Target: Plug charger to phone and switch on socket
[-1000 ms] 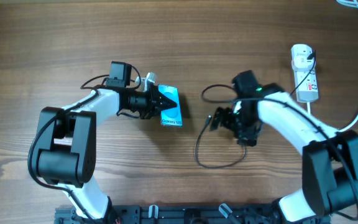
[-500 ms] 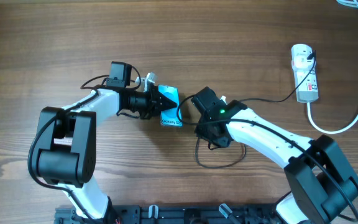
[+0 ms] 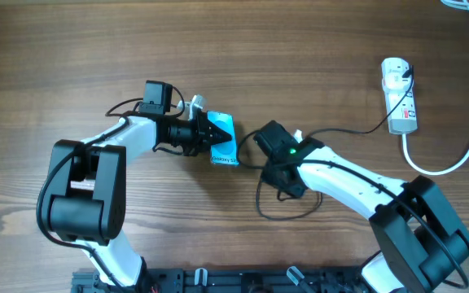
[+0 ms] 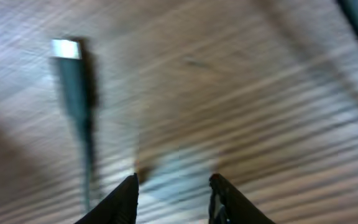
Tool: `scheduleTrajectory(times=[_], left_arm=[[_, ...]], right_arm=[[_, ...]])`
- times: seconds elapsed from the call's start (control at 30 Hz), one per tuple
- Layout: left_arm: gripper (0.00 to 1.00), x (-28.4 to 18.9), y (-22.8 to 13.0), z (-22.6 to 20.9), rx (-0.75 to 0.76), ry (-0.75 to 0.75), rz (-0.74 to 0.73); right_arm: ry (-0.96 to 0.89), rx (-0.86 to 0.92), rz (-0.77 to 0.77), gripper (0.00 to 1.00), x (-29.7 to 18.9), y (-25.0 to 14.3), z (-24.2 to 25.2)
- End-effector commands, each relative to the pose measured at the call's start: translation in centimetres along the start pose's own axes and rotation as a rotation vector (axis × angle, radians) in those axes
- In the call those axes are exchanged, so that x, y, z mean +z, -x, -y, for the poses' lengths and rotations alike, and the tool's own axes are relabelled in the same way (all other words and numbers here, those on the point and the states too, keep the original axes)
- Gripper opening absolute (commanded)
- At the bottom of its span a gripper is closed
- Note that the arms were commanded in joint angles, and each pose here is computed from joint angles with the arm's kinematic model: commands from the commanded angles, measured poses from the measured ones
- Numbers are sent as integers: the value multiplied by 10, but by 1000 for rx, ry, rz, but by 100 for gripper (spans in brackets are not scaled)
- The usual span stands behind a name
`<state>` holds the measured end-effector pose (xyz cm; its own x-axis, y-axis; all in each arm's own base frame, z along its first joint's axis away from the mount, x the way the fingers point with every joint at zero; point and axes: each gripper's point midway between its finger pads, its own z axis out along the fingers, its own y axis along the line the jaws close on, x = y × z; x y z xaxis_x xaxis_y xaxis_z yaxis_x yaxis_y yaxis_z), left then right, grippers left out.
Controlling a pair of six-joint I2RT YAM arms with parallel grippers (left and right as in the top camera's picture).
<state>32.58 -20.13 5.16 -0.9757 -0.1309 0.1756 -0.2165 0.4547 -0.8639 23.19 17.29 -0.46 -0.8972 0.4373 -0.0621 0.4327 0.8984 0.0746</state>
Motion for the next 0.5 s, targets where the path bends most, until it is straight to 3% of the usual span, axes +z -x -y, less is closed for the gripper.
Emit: scheduleTrajectory(times=[0.0, 0.33, 0.43, 0.47], left_arm=[[4, 0, -3, 4, 18, -31, -21], [4, 0, -3, 4, 18, -31, -21], [4, 0, -3, 4, 18, -31, -21], [4, 0, -3, 4, 18, -31, -21]], right_arm=[[-64, -8, -20, 40, 5, 1, 18], [-119, 47, -90, 50, 3, 15, 51], [-119, 48, -90, 60, 3, 15, 50], [-115, 47, -86, 72, 4, 16, 50]])
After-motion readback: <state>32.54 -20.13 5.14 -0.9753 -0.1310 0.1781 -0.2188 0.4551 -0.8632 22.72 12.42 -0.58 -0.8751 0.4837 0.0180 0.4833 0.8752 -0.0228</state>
